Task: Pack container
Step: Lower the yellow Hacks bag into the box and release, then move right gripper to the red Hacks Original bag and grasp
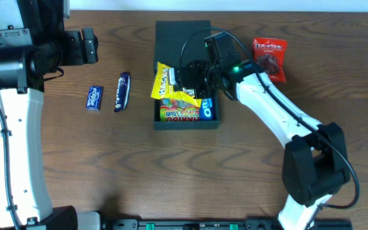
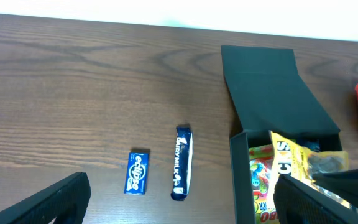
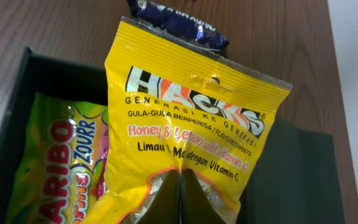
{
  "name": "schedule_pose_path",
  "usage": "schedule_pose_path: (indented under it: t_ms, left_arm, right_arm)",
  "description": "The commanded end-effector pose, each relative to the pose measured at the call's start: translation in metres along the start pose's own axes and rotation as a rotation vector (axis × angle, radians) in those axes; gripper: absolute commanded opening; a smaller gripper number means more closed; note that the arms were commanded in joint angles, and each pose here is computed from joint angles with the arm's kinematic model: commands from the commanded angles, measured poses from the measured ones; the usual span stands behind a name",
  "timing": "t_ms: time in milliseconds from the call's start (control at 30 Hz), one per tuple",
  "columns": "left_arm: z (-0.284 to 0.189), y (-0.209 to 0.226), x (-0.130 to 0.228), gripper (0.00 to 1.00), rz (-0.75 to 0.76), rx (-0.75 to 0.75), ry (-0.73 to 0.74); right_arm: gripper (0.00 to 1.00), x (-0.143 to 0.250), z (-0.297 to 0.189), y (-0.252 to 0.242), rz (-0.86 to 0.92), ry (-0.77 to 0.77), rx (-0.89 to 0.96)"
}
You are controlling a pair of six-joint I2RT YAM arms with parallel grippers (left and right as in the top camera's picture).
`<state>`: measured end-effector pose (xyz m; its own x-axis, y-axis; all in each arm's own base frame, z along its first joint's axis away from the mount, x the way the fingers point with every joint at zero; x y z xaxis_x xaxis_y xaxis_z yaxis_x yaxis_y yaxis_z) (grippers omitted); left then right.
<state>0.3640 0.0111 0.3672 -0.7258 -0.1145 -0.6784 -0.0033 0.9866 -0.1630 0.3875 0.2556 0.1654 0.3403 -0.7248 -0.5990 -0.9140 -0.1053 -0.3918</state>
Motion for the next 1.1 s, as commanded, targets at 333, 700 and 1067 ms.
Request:
schedule_pose_path:
  t_ms: [333, 700, 1067]
  left_arm:
    - [-0.009, -0.001, -0.005, 0.95, 0.017, 0.003, -0.036]
    - [-0.008, -0.001, -0.002, 0.95, 0.015, 0.002, -0.021]
    - [-0.007, -0.001, 0.001, 0.95, 0.014, 0.003, -0.008]
  right_arm:
    - [0.99, -0.021, -0.036, -0.041, 0.034, -0.015, 0.225]
    - [0.99, 0.008, -0.092, -0.043, 0.814, 0.132, 0.416]
    - [0.99, 0.118, -0.146, -0.044, 1.276, 0.322, 0.646]
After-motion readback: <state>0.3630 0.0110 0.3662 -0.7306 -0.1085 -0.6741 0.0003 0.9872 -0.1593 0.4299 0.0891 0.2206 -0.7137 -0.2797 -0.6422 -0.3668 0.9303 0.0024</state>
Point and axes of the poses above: each gripper's point midway between its finger pads, its own z axis out along the fingers, its own y axis along the line the jaws close on, x = y × z, the point moved 5 cm from there along -z, back along the fingers, and after that the axes turned 3 degrees about -z, right-handed, at the moved point
